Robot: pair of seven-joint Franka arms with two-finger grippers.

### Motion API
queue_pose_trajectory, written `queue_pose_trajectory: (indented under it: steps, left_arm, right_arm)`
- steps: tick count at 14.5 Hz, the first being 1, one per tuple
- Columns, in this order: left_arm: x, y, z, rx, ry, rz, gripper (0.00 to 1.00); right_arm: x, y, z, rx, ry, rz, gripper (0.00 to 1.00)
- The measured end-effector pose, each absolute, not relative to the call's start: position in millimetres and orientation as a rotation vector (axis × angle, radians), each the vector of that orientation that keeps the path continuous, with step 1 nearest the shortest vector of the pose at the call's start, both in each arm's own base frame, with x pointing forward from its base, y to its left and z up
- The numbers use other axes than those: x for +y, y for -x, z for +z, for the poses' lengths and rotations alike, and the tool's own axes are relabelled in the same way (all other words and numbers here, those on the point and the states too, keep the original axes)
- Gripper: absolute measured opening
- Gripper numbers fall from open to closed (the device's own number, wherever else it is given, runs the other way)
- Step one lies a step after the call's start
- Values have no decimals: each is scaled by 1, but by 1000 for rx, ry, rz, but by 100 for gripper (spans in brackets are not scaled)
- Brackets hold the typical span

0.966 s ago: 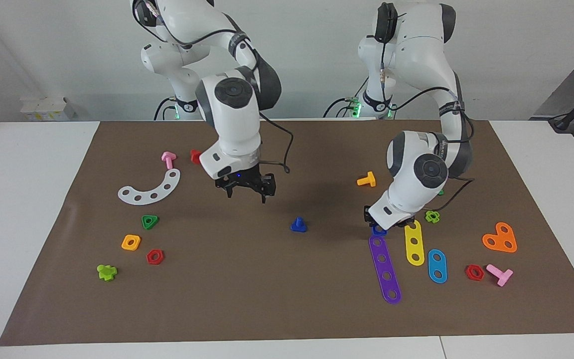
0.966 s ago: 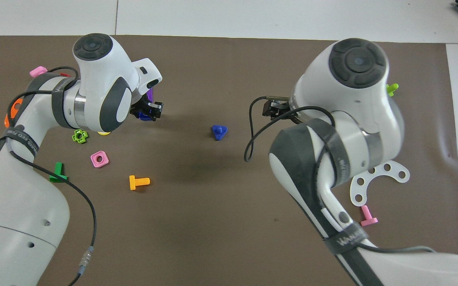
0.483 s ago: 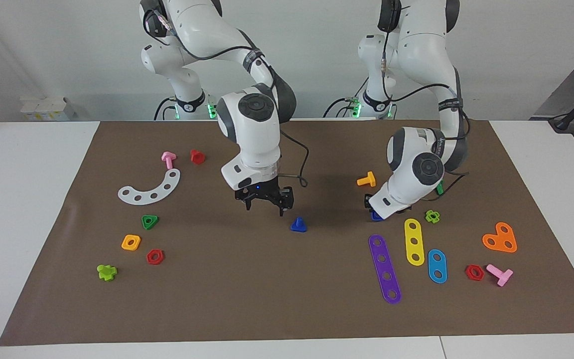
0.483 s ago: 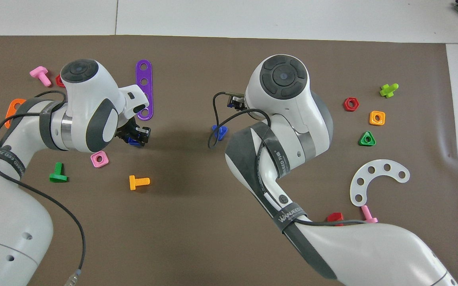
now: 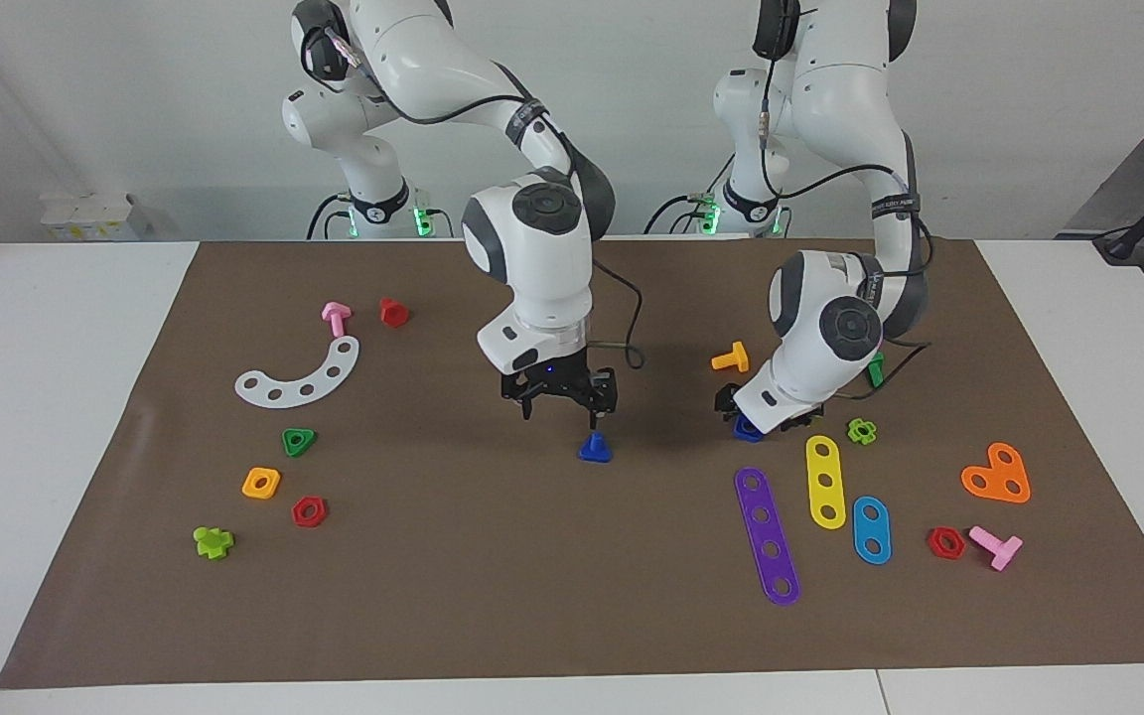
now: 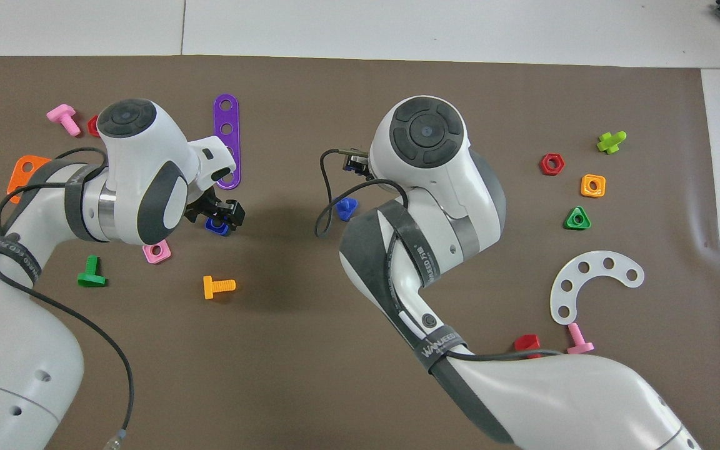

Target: Unscrew and place screws in storage area

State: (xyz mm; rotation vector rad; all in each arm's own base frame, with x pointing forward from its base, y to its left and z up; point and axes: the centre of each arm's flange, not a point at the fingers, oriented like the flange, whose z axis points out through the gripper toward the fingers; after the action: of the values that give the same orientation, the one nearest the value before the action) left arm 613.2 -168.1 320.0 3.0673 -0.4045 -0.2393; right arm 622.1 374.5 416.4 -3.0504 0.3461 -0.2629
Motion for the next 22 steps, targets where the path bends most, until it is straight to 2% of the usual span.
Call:
queue_pose_trajectory:
  steps: [5, 11, 14, 16, 18, 20, 22]
  left_arm:
    - [-140, -641, 347, -328, -3077, -63, 100]
    - [-149, -650, 354, -344, -3069, 5, 100]
    - [-162, -650, 353, -371, -3062, 40, 100]
    - [-165, -651, 357, -377, -3060, 53, 100]
    - [-164, -656, 365, -372, -3061, 58, 100]
    - [-151, -668, 383, -342, -3068, 37, 100]
    - [-123, -683, 417, -283, -3075, 29, 100]
  right_arm:
    - [405, -624, 378, 256, 3042, -311, 100]
    - [425, -603, 348, 187, 3083, -254, 96]
    - [419, -600, 329, 178, 3100, -235, 88]
    - [419, -599, 325, 167, 3086, -258, 64]
    - [419, -599, 324, 158, 3083, -270, 62]
    - [418, -600, 324, 147, 3088, -285, 49]
    - [417, -599, 318, 136, 3093, -289, 49]
